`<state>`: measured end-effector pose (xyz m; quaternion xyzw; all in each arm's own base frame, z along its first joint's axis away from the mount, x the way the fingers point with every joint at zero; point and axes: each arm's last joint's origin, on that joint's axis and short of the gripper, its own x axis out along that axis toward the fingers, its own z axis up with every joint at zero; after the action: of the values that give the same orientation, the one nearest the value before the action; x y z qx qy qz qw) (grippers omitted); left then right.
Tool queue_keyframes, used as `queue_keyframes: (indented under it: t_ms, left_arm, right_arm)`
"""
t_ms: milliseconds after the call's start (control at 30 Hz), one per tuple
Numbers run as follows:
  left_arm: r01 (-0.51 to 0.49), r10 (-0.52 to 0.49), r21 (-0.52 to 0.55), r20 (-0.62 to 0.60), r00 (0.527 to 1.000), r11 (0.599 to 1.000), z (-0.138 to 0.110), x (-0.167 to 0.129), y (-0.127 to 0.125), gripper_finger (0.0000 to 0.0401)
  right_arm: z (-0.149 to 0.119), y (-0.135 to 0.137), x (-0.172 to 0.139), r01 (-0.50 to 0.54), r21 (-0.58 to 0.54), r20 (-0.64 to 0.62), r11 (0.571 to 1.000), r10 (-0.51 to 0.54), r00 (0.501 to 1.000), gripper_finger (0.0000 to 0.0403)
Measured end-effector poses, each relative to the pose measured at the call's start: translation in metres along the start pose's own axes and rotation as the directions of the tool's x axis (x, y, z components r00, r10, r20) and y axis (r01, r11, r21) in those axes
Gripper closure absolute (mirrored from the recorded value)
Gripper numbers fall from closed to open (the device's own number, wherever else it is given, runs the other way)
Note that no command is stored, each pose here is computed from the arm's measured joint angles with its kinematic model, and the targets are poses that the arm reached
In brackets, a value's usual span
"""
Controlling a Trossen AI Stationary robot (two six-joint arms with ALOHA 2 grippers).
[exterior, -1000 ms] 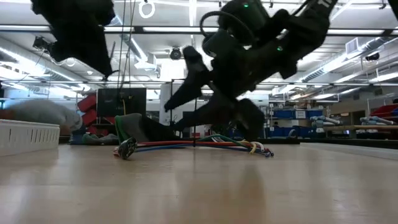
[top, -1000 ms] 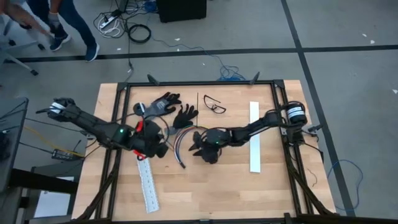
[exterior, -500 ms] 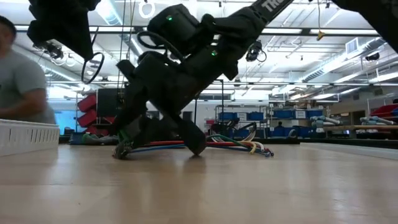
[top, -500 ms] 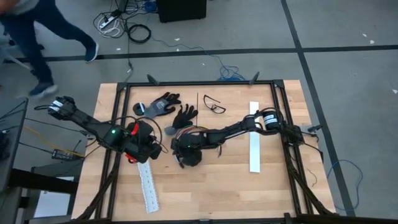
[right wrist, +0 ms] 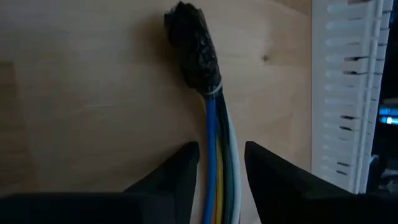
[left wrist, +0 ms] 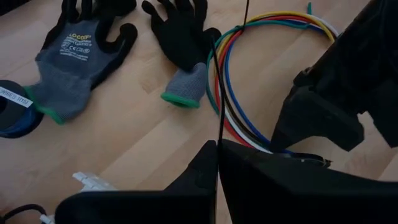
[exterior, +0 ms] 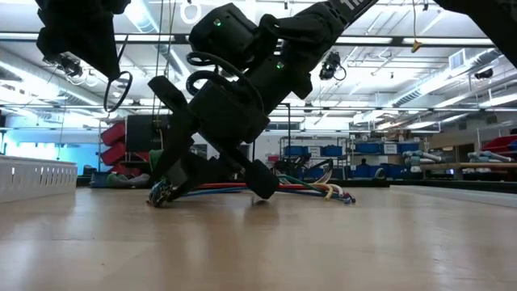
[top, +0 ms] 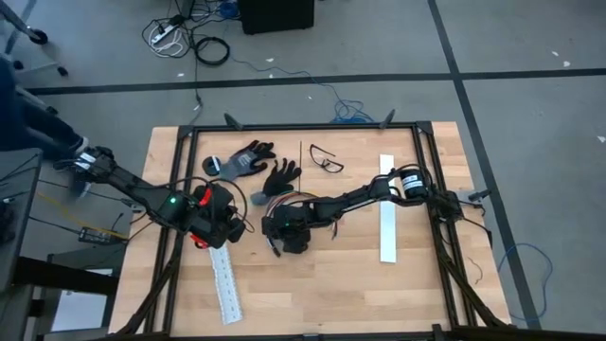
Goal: Ziptie cables
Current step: Wrap the cables together using the black zip
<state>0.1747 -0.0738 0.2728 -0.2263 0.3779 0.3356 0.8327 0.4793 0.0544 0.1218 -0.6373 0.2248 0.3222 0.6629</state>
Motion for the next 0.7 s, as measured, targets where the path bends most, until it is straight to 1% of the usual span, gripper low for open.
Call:
queue_keyframes:
  t_ms: [133,267,367,467,567,633,700]
  left_arm:
    - [-0.002,0.002,0.002,0.004,1.0,1.0,0.0,0.0,0.0,0.0401]
    - [-0.005,0.005,0.012,0.011,1.0,1.0,0.0,0.0,0.0,0.0401]
    - [-0.005,0.005,0.012,0.013,1.0,1.0,0.0,0.0,0.0,0.0401]
    - [-0.006,0.006,0.013,0.016,1.0,1.0,0.0,0.0,0.0,0.0401]
    - [-0.01,0.01,0.014,0.028,1.0,1.0,0.001,0.0,0.0,0.0401]
    - [-0.01,0.009,0.017,0.029,1.0,1.0,0.001,0.0,0.0,0.0401]
    - [-0.009,0.008,0.017,0.034,0.999,1.0,0.001,0.0,0.0,0.0401]
  right_arm:
    - [0.008,0.005,0.007,-0.011,0.013,0.059,1.0,0.01,0.998,0.0283]
    - [0.013,0.01,0.014,-0.018,0.013,0.086,1.0,0.017,0.996,0.0295]
    - [0.016,0.009,0.015,0.001,0.042,0.109,0.999,-0.005,0.994,0.0311]
    - [0.02,0.006,0.016,0.026,0.093,0.169,0.995,-0.042,0.985,0.0345]
    - [0.027,0.001,0.016,0.065,0.155,0.189,0.986,-0.094,0.977,0.0389]
    - [0.03,-0.004,0.015,0.076,0.226,0.174,0.971,-0.117,0.978,0.0395]
    - [0.03,-0.009,0.013,0.095,0.287,0.12,0.953,-0.134,0.984,0.0399]
